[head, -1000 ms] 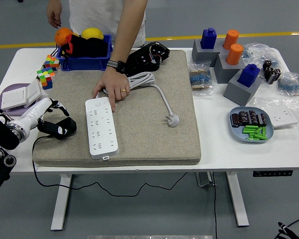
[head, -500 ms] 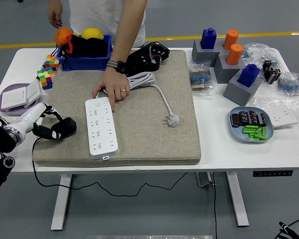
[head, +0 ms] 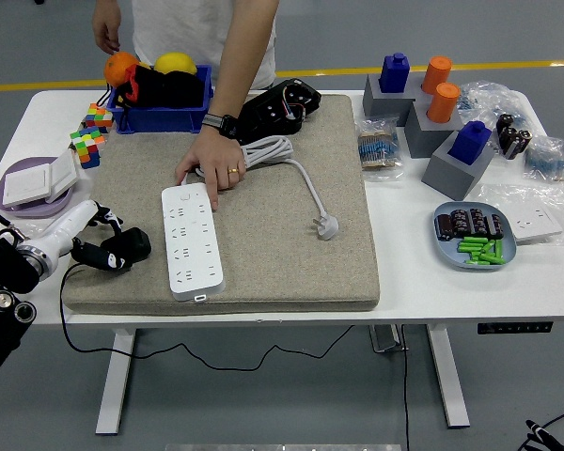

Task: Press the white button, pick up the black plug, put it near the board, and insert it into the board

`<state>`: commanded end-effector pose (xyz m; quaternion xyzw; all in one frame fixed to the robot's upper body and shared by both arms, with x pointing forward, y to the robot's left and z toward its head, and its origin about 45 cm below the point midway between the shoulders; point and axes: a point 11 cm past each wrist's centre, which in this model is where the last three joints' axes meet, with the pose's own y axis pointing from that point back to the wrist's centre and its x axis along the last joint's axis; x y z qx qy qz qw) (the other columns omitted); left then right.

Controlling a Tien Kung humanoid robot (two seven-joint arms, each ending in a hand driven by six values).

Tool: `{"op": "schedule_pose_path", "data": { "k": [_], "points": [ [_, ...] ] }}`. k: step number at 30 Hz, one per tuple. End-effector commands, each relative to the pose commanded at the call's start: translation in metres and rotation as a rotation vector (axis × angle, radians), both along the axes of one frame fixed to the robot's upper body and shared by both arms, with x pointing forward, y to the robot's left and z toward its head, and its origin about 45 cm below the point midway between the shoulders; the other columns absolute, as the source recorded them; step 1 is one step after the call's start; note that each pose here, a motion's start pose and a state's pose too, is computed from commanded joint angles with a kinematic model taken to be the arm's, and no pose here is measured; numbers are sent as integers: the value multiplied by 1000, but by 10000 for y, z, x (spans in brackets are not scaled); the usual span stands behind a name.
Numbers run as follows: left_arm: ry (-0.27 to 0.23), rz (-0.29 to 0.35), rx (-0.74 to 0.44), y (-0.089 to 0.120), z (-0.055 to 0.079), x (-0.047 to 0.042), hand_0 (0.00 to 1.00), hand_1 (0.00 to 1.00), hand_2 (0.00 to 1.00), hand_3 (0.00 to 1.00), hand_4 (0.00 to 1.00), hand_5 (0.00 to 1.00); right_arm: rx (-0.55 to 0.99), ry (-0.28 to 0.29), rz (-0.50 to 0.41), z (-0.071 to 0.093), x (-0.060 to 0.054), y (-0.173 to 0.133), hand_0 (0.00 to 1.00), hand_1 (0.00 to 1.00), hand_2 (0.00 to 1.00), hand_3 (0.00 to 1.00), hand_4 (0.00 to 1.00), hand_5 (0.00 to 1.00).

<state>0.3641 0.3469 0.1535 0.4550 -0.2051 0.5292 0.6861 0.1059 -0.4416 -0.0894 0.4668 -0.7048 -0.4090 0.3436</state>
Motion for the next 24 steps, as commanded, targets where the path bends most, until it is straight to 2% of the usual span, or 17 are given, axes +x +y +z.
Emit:
{"op": "schedule_pose_path", "data": {
  "k": [1, 2, 7, 8, 17, 24],
  "points": [
    [-3, -3, -2, -11, 5, 4, 698, 705, 629, 481, 937, 2, 0, -1, 0, 0, 2, 1, 824, 764, 746, 738, 787, 569],
    [-4, -3, -2, -16, 6, 6, 586, 617, 538, 460, 901, 2, 0, -1, 0, 0, 3, 2, 824, 764, 746, 738, 788, 568],
    [8, 4, 2, -16, -19, 8, 586, 617, 538, 460, 901, 2, 2, -2, 0, -4, 2, 13, 824, 764, 746, 738, 788, 568],
    [12, 6, 4, -10, -26, 7, 425, 517, 485, 450, 864, 2, 2, -2, 0, -4, 1, 14, 824, 764, 746, 738, 788, 569],
    [28, 14, 5, 8, -36, 4, 397, 508, 478, 458, 847, 2, 2, -3, -6, -5, -4, 11, 824, 763, 746, 737, 788, 568],
    [-3, 5, -25, -11, 20, 26, 393, 497, 473, 466, 828, 2, 0, -7, -13, -5, -8, 10, 824, 763, 746, 738, 788, 567]
  ]
}}
